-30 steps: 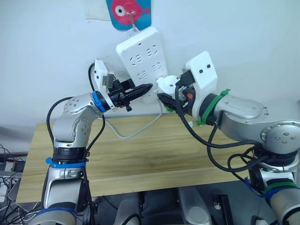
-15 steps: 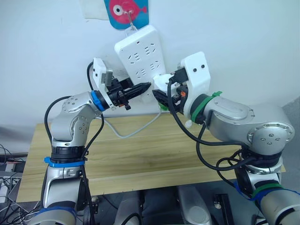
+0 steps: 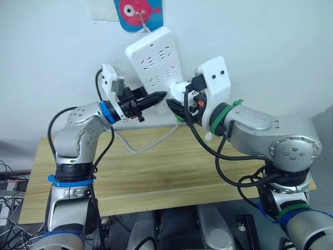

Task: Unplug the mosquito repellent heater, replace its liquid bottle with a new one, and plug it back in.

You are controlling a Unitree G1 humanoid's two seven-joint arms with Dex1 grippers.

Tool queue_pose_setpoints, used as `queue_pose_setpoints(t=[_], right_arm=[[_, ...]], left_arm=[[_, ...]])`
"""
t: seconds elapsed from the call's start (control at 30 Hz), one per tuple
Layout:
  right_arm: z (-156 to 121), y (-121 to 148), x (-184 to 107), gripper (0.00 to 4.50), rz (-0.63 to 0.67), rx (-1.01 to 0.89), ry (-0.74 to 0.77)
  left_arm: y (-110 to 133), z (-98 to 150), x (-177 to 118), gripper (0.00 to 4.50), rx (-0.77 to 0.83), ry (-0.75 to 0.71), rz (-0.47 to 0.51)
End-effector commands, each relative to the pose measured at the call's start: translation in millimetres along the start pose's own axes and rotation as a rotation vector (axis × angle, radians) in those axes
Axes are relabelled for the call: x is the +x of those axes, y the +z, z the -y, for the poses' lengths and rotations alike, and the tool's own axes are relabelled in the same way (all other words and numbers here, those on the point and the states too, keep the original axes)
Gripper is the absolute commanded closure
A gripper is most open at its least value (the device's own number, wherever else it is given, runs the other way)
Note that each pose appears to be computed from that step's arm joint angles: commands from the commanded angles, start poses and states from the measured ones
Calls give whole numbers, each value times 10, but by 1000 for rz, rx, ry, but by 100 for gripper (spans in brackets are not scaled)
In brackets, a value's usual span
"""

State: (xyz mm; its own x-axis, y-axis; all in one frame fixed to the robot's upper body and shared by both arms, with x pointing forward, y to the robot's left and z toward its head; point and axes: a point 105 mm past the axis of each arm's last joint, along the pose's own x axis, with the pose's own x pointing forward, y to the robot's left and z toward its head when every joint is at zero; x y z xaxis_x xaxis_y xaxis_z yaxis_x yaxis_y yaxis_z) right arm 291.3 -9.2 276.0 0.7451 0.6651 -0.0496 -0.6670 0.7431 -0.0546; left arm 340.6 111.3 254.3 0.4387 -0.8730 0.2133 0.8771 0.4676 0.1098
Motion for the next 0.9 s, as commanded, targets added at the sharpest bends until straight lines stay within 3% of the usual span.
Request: queue_pose_setpoints(t=[0.03, 0.9], right_arm=[[-95, 149, -36, 4, 66, -20, 58], [81, 384, -502, 4, 113, -69, 315]], left_arm=[[201, 146, 92, 319, 51, -76, 57], [120, 30, -121, 319, 78, -46, 16]])
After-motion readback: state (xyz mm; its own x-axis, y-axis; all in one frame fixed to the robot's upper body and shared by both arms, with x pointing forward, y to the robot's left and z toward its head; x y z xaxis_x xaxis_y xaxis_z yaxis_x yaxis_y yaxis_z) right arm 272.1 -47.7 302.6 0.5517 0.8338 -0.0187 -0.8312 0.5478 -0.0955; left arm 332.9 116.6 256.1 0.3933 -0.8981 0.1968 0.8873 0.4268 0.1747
